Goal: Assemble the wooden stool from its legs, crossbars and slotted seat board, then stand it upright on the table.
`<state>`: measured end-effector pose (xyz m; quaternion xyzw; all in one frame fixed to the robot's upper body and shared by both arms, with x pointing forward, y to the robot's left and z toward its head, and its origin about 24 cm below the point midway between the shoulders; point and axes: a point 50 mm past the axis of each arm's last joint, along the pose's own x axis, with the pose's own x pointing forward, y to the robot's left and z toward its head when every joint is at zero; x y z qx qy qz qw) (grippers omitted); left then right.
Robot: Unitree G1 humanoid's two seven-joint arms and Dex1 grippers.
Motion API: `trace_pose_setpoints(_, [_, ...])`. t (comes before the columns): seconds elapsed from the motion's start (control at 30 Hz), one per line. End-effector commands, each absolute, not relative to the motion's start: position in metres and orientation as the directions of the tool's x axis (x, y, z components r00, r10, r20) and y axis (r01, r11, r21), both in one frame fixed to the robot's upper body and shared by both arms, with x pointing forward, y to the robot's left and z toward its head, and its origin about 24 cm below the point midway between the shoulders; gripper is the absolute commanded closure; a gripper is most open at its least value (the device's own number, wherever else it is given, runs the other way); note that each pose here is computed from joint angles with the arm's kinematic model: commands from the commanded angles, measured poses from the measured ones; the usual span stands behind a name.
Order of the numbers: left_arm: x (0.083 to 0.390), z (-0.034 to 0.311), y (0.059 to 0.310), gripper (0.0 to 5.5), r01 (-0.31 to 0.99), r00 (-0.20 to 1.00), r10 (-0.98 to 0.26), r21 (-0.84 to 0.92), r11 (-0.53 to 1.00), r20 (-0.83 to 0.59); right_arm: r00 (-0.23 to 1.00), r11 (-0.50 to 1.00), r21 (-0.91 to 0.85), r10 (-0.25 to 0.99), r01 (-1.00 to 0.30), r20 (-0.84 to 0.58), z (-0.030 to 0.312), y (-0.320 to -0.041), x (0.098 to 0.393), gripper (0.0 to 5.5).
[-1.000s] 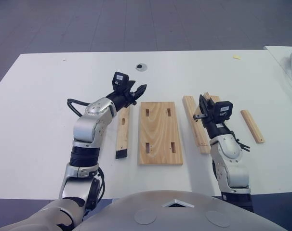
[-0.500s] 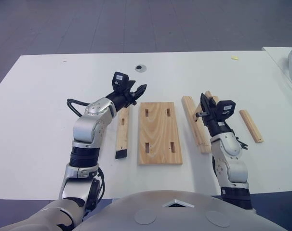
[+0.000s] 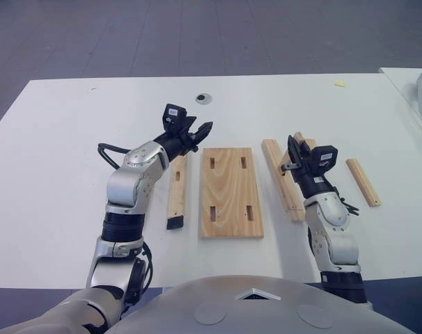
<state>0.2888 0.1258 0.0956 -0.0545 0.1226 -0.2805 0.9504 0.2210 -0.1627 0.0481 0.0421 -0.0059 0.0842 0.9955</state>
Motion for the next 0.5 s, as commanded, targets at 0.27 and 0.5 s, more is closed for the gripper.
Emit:
trace_pose_setpoints(0.27, [0.291, 0.095, 0.124, 2.74, 0.511, 0.817, -0.540, -0.181, 0.840, -0.203, 0.969, 0.988, 0.073, 0.145, -0.133, -0.200, 0.009, -0.166, 0.207, 3.73])
trace_pose_setpoints(0.5, [0.289, 0.093, 0.122, 2.74, 0.502, 0.822, -0.534, -0.190, 0.843, -0.199, 0.948, 0.976, 0.031, 0.217, -0.215, -0.234, 0.015, -0.163, 0.214, 2.67])
